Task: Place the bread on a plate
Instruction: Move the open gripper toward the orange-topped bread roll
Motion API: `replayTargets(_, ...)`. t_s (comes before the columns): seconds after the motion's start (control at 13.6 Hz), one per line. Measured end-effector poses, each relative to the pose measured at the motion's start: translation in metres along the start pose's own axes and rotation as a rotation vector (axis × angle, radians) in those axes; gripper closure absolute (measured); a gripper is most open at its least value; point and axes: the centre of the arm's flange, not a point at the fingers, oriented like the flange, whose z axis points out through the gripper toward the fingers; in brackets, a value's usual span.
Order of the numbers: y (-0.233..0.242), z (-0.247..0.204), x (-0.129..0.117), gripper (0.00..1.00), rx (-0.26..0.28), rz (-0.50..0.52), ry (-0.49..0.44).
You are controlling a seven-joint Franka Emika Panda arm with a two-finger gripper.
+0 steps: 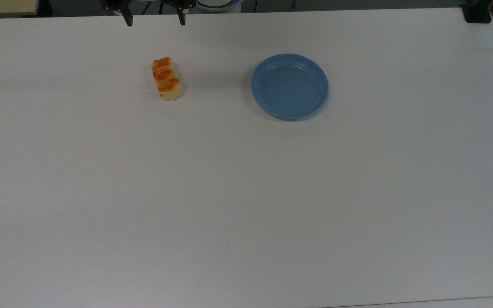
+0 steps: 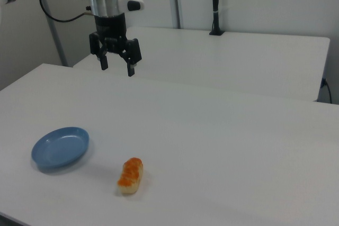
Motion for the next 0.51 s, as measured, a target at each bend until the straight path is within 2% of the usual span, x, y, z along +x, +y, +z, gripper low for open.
replayTargets(0.51,-0.023,0.023,0.002,0.0,0.004,-0.042,-0.052)
